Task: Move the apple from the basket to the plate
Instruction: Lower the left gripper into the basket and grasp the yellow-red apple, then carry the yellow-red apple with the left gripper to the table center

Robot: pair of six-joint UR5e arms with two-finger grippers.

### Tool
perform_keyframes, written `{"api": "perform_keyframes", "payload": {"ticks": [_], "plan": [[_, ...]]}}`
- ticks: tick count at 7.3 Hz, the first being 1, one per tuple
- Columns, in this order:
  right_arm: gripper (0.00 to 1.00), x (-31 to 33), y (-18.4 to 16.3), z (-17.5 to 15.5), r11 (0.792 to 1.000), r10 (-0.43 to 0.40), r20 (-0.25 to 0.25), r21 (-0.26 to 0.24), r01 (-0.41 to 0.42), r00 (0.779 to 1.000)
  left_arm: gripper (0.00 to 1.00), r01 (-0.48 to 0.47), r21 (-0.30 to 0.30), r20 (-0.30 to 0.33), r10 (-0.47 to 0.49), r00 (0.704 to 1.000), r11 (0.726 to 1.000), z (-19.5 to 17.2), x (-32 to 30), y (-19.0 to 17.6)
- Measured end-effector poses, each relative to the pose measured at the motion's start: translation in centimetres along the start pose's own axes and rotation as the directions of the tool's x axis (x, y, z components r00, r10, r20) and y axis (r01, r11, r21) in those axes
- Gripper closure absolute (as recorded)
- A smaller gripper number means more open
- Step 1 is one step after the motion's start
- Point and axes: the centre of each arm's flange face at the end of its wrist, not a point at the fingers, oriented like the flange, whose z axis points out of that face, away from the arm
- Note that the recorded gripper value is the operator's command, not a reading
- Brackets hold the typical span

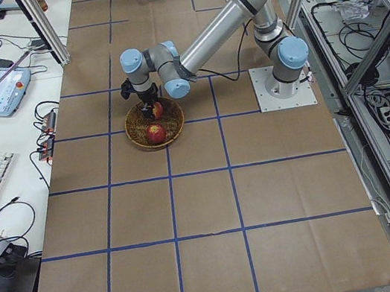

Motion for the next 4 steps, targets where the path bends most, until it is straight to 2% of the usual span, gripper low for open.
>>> {"api": "perform_keyframes", "payload": {"ticks": [2, 4], "plan": [[0.0, 0.0, 0.0, -0.1, 1.0, 0.0, 0.0, 0.001, 0.0, 1.0, 0.53, 0.001, 0.007, 0.008, -0.001, 1.0, 1.0, -0.9, -0.1, -0.1], [0.0, 0.0, 0.0, -0.5, 1.0, 0.001, 0.001, 0.011, -0.001, 1.0, 0.51, 0.034, 0.053, 0.034, -0.036, 0.999, 0.998, -4.5, 0.8, -0.2]]}}
